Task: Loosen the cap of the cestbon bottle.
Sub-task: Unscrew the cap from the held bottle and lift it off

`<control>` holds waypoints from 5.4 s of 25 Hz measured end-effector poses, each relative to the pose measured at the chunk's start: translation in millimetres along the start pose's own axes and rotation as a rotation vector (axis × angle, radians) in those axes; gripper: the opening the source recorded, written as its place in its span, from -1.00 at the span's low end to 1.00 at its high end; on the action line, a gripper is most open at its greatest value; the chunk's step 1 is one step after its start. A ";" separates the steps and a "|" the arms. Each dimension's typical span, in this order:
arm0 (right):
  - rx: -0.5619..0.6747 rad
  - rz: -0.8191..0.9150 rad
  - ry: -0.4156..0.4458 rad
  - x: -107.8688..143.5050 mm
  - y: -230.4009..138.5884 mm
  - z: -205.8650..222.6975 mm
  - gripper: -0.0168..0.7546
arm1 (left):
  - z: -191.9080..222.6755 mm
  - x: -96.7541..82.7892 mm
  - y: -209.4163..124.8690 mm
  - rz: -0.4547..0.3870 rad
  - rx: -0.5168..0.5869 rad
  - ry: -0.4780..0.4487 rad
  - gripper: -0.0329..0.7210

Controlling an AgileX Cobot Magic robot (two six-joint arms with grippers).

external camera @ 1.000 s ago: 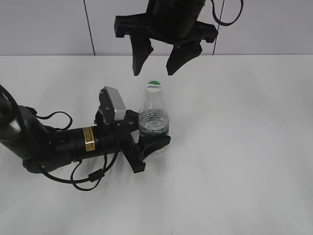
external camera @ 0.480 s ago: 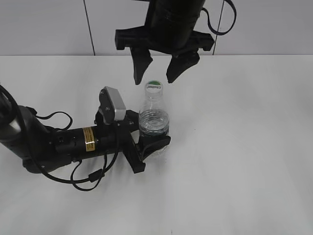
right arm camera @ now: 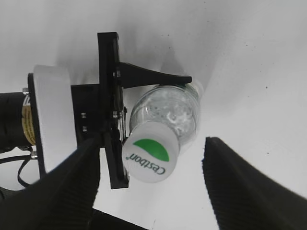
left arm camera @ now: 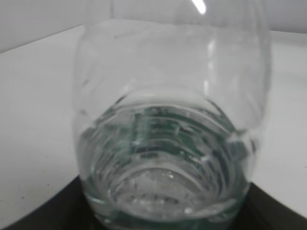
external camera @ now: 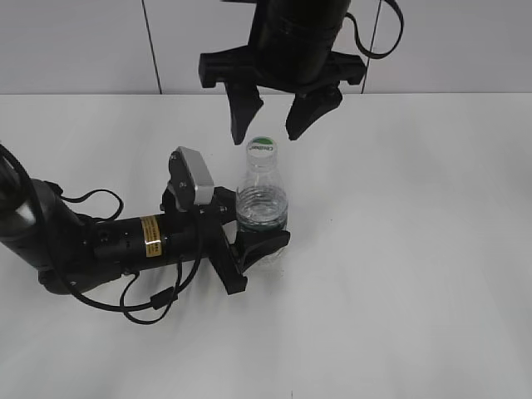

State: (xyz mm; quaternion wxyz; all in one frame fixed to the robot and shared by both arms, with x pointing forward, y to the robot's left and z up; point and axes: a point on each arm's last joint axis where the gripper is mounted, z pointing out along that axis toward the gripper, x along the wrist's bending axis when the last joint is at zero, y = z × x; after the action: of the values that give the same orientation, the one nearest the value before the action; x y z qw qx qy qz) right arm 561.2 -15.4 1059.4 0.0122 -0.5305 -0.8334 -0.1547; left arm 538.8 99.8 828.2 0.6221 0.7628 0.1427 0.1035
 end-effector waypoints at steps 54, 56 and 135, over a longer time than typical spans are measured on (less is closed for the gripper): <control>0.042 -0.485 0.033 0.7 -1.6 16.8 -0.18 | 0.0 -0.6 -0.1 0.003 0.001 -0.007 0.19; 0.041 -0.562 0.036 0.8 -1.7 16.8 -0.18 | 0.0 -0.6 0.0 0.003 0.000 -0.007 0.19; 0.032 -1.369 0.039 -0.4 -1.4 16.9 0.58 | 0.0 -1.5 0.0 0.008 0.000 -0.016 0.19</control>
State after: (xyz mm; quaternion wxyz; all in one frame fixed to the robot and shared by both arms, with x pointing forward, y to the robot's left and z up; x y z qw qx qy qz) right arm 562.6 -11.7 1042.9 -0.0654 0.1190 -0.9828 -0.1249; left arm 537.5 99.3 828.3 0.6230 0.7640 0.1348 0.0997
